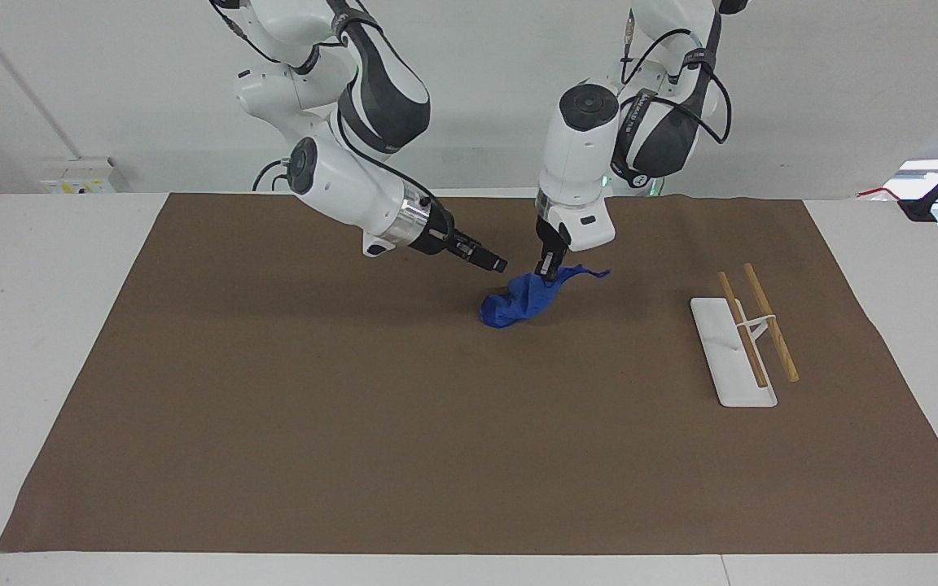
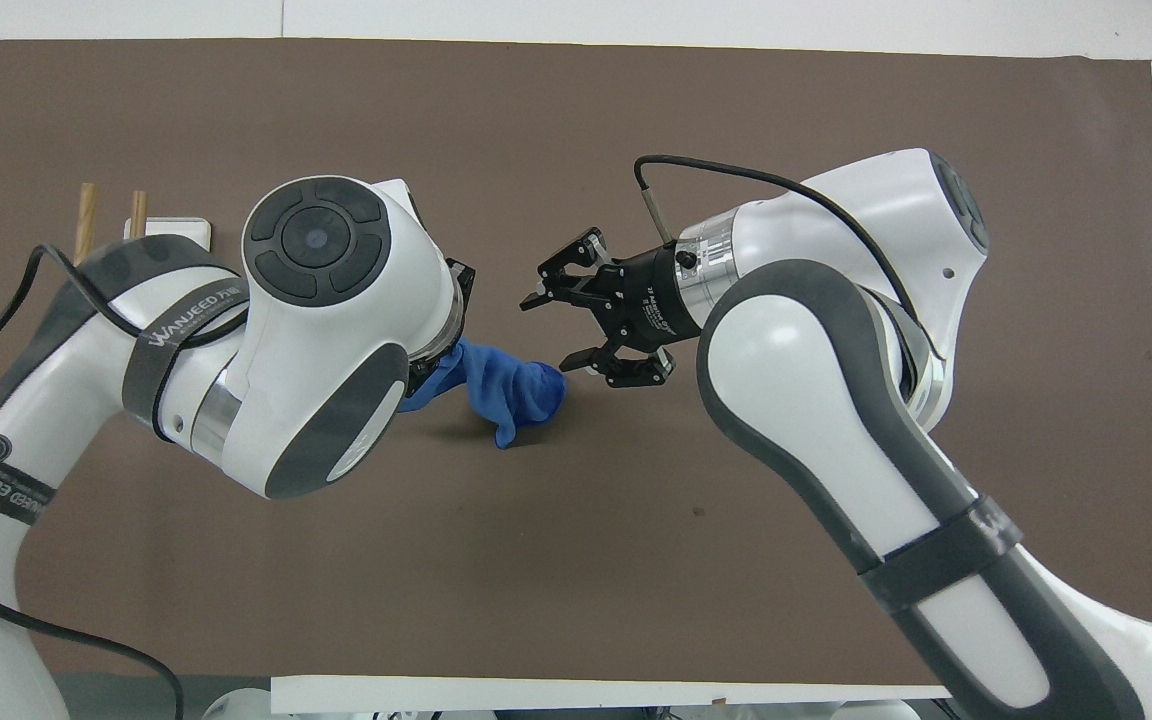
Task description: Right arm passes towel to left arm to hang
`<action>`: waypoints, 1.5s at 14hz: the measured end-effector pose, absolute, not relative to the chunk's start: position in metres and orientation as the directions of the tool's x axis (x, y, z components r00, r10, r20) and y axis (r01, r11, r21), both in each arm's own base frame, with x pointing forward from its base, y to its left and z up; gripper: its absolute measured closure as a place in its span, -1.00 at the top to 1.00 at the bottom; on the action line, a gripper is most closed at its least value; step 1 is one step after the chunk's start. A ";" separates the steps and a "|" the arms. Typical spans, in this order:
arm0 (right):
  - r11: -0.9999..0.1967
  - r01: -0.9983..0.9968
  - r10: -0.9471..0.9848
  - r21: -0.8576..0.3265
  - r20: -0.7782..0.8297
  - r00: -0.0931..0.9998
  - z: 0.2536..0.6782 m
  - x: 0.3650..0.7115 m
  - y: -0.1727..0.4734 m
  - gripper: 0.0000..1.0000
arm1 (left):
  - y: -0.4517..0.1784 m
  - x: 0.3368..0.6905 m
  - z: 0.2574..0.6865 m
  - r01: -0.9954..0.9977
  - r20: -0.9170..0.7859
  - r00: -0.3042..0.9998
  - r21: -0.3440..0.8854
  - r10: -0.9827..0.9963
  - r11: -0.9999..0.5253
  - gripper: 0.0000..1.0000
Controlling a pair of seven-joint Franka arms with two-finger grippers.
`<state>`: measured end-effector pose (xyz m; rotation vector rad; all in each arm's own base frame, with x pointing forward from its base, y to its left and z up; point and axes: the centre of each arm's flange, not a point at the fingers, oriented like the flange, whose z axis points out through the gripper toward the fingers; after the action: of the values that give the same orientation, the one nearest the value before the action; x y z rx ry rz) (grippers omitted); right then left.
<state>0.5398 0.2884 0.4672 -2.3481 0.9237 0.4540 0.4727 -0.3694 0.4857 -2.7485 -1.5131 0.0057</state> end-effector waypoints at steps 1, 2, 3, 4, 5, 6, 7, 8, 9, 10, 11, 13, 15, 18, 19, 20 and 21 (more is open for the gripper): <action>-0.678 -0.636 -0.505 -0.369 -0.395 0.767 0.472 0.540 0.281 0.86 | -0.369 0.474 0.495 0.842 -0.001 0.539 -0.005 0.842 -0.539 -0.96; -0.758 -0.560 -0.480 -0.335 -0.294 0.826 0.477 0.540 0.271 1.00 | -0.369 0.475 0.504 0.838 -0.001 0.546 -0.007 0.838 -0.546 -0.96; -0.818 -0.493 -0.445 -0.297 -0.217 0.869 0.483 0.540 0.257 1.00 | -0.367 0.476 0.514 0.831 0.000 0.556 -0.012 0.831 -0.556 -0.96; -0.862 -0.433 -0.403 -0.263 -0.164 0.901 0.489 0.542 0.238 1.00 | -0.364 0.477 0.526 0.821 0.001 0.571 -0.021 0.821 -0.571 -0.96; -0.895 -0.379 -0.358 -0.234 -0.128 0.925 0.497 0.544 0.213 1.00 | -0.359 0.480 0.541 0.809 0.003 0.587 -0.028 0.809 -0.587 -0.96; -0.919 -0.336 -0.321 -0.207 -0.104 0.941 0.505 0.547 0.186 1.00 | -0.348 0.486 0.556 0.801 0.011 0.598 -0.030 0.801 -0.598 -0.96; -0.939 -0.296 -0.285 -0.176 -0.083 0.955 0.515 0.548 0.153 1.00 | -0.333 0.494 0.572 0.792 0.028 0.611 -0.027 0.791 -0.610 -0.96; -0.956 -0.255 -0.249 -0.146 -0.063 0.967 0.528 0.548 0.117 1.00 | -0.313 0.504 0.586 0.778 0.049 0.628 -0.025 0.777 -0.627 -0.96; -0.969 -0.222 -0.218 -0.112 -0.049 0.975 0.542 0.547 0.086 1.00 | -0.293 0.512 0.595 0.766 0.064 0.643 -0.026 0.763 -0.643 -0.96; -0.980 -0.188 -0.186 -0.062 -0.043 0.982 0.559 0.543 0.058 1.00 | -0.272 0.522 0.600 0.750 0.072 0.661 -0.030 0.747 -0.661 -0.96; -0.987 -0.159 -0.159 -0.009 -0.044 0.986 0.581 0.539 0.035 1.00 | -0.244 0.534 0.601 0.733 0.074 0.680 -0.039 0.729 -0.679 -0.96; -0.990 -0.127 -0.130 0.059 -0.047 0.990 0.624 0.529 0.014 1.00 | -0.184 0.559 0.599 0.706 0.074 0.708 -0.059 0.702 -0.706 -0.96; -0.991 -0.109 -0.114 0.080 -0.059 0.992 0.664 0.516 -0.011 1.00 | -0.121 0.576 0.596 0.678 0.076 0.735 -0.085 0.674 -0.730 -0.96; -0.992 -0.098 -0.103 0.076 -0.058 0.993 0.695 0.504 -0.040 1.00 | -0.039 0.590 0.584 0.641 0.081 0.768 -0.102 0.635 -0.761 -0.96; -0.993 -0.089 -0.094 0.075 -0.066 0.993 0.690 0.505 -0.041 1.00 | -0.015 0.595 0.579 0.634 0.098 0.773 -0.088 0.626 -0.769 -0.96; -0.994 -0.076 -0.081 0.074 -0.072 0.994 0.684 0.507 -0.039 1.00 | 0.008 0.598 0.571 0.626 0.121 0.778 -0.070 0.617 -0.776 -0.96; -0.995 -0.061 -0.067 0.073 -0.077 0.995 0.679 0.509 -0.036 1.00 | 0.026 0.598 0.562 0.620 0.142 0.781 -0.054 0.608 -0.783 -0.96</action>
<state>0.5090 -0.0358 0.6787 -3.2079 0.1032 0.1280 0.5979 0.0262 0.5617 -2.8719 -0.9926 -0.1785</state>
